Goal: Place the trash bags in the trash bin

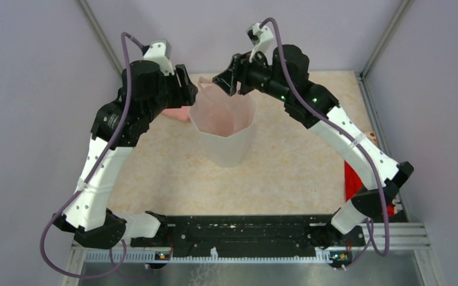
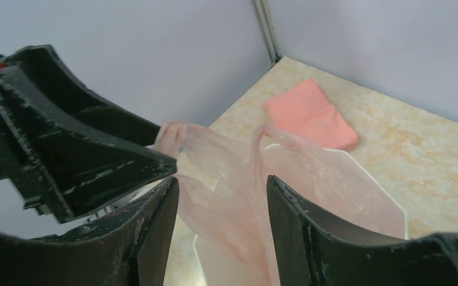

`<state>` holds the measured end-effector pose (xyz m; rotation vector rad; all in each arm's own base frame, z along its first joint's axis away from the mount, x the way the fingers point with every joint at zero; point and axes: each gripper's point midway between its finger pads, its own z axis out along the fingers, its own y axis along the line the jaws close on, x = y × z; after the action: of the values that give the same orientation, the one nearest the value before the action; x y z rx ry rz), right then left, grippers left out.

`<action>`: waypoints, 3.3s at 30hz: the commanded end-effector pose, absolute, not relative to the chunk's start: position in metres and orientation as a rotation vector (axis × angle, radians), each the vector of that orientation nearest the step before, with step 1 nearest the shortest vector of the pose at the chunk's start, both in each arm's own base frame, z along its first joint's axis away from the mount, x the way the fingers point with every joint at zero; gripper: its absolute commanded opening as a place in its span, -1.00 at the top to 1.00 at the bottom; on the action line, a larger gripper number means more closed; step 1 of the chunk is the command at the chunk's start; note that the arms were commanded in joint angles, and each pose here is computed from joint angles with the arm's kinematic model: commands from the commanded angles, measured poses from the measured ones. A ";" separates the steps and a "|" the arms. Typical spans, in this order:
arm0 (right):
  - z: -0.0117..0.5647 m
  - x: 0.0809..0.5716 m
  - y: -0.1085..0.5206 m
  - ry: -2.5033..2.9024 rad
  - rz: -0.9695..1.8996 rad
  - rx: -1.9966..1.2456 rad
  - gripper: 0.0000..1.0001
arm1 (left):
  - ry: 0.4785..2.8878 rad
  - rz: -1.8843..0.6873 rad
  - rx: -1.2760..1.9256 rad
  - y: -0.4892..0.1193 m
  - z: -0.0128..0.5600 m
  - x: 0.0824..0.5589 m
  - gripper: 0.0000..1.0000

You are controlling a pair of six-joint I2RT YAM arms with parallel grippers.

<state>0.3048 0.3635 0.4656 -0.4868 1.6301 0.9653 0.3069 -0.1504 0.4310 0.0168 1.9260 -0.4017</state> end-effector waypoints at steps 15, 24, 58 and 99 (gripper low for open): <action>0.414 0.350 0.426 1.786 0.674 -0.613 -0.25 | 1.906 -0.324 -0.044 -0.122 0.417 0.287 0.71; 0.381 0.364 0.422 1.831 0.414 -0.577 -0.25 | 1.895 -0.347 -0.035 -0.123 0.417 0.284 0.81; 0.409 0.258 0.220 1.859 0.393 -0.231 1.00 | 2.074 -0.074 -0.220 -0.064 0.336 0.267 1.00; 0.294 0.246 0.266 2.023 0.830 -0.345 0.76 | 2.413 -0.443 -0.235 -0.116 0.179 0.322 1.00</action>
<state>0.2554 0.2547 0.2877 -0.3196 2.0692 0.7663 0.3182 -0.1091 0.1829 -0.2510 2.4194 -0.4012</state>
